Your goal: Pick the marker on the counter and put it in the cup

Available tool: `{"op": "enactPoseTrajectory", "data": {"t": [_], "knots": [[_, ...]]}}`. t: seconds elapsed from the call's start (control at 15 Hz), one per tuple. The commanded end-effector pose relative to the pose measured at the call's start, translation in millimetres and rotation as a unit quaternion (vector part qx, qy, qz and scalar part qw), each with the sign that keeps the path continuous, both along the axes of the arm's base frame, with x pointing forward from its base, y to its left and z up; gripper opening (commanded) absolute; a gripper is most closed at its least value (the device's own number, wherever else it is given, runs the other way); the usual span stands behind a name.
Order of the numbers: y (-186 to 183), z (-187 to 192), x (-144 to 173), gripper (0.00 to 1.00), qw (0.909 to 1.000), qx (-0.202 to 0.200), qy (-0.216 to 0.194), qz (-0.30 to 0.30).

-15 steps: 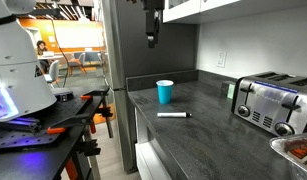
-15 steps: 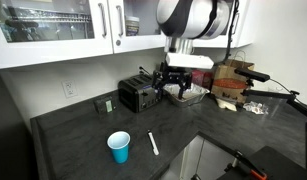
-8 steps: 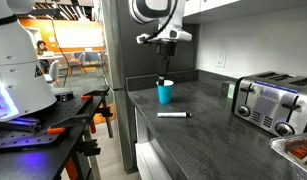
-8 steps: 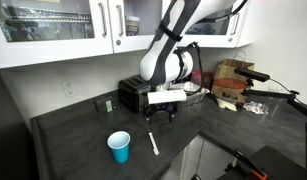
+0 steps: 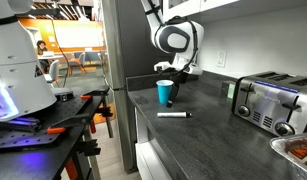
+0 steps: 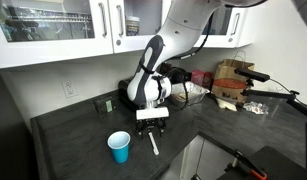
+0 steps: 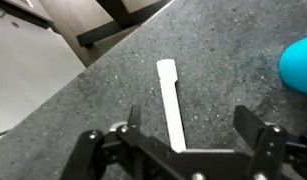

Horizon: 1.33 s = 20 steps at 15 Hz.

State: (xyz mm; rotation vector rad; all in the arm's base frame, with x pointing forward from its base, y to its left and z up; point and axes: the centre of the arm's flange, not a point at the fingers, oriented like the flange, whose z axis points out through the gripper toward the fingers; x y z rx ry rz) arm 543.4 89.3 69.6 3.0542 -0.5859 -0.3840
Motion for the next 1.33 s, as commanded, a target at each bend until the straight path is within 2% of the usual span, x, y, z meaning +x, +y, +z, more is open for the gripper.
{"op": "enactPoseTrajectory", "data": {"t": [0.0, 0.47, 0.73, 0.87, 0.93, 1.0, 1.27], "knots": [[-3, -17, 19, 1.00, 0.9998, 0.011, 0.015, 0.000], [-26, -25, 17, 1.00, 0.9970, 0.059, 0.013, 0.049], [-26, -36, 13, 0.93, 0.9958, 0.047, 0.019, 0.076], [-24, -40, 12, 0.82, 0.9962, 0.050, 0.019, 0.070], [-24, -42, 12, 0.72, 0.9962, 0.049, 0.019, 0.069], [-23, -44, 11, 0.69, 0.9961, 0.051, 0.021, 0.068], [-24, -46, 15, 0.32, 0.9964, 0.051, 0.020, 0.065]]}}
